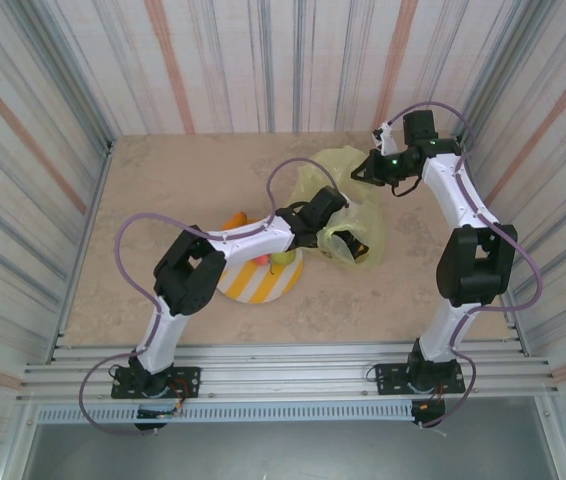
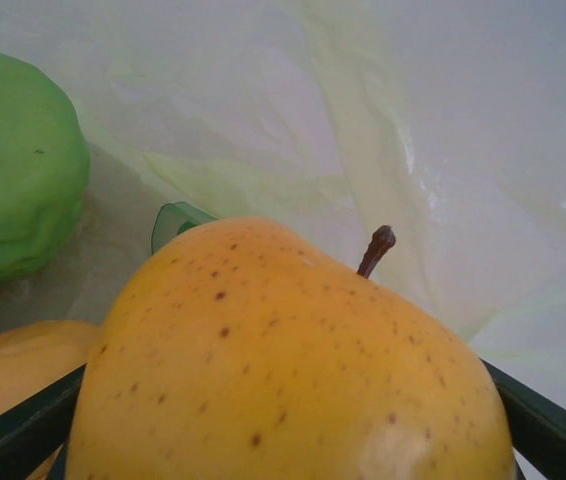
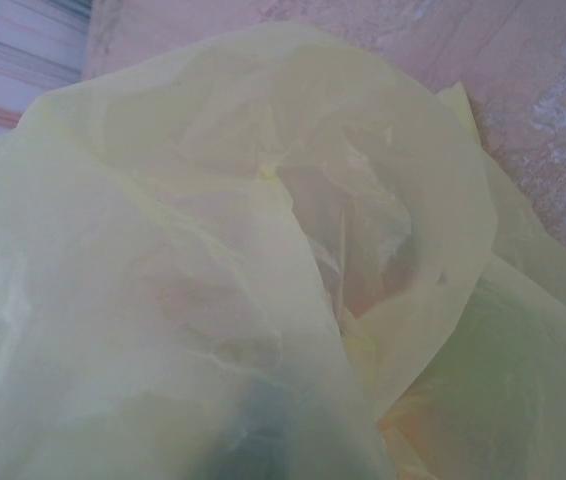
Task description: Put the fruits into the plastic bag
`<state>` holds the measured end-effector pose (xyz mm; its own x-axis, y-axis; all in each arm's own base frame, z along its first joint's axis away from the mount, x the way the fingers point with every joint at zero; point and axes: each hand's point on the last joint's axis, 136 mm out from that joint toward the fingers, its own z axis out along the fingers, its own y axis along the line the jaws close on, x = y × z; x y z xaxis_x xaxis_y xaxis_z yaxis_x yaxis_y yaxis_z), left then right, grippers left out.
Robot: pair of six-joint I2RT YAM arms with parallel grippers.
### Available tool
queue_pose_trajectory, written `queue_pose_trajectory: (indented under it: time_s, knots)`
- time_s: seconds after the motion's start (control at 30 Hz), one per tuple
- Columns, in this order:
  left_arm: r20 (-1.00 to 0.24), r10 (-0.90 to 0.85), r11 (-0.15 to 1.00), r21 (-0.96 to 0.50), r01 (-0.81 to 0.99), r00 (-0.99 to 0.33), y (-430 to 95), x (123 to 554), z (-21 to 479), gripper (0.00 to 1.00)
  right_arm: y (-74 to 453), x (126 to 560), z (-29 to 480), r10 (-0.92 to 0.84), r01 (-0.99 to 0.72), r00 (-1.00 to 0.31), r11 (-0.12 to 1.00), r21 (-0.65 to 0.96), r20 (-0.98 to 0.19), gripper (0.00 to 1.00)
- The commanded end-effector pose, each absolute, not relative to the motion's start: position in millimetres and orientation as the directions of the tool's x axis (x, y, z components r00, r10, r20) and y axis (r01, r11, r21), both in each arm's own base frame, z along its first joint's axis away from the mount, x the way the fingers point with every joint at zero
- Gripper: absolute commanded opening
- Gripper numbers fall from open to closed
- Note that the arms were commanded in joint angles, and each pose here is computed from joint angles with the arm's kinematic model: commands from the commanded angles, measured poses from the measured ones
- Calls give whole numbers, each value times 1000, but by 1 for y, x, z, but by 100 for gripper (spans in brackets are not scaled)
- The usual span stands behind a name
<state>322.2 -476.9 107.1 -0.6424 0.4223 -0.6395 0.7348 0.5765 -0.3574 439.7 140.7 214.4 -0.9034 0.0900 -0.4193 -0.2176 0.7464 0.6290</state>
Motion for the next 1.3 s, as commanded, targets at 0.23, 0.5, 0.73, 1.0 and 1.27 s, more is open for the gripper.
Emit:
queue_pose_trajectory:
  time_s: [0.23, 0.5, 0.73, 1.0, 1.27]
  knots:
    - [-683, 419, 556, -329, 763, -599, -472, 318, 146, 90, 144, 434, 209, 78, -216, -914, 737, 640, -399, 0]
    - [-713, 400, 549, -317, 774, -576, -457, 309, 172, 96, 142, 434, 211, 82, -216, -913, 735, 642, -400, 0]
    - [-708, 407, 578, -289, 763, -577, -420, 299, 175, 96, 139, 434, 212, 87, -212, -912, 737, 641, -402, 0]
    - [-712, 321, 653, -311, 691, -624, -357, 299, 175, 93, 138, 435, 211, 87, -211, -912, 737, 642, -400, 0]
    - [-730, 206, 701, -354, 619, -652, -311, 300, 185, 91, 137, 435, 209, 89, -206, -914, 740, 641, -396, 0]
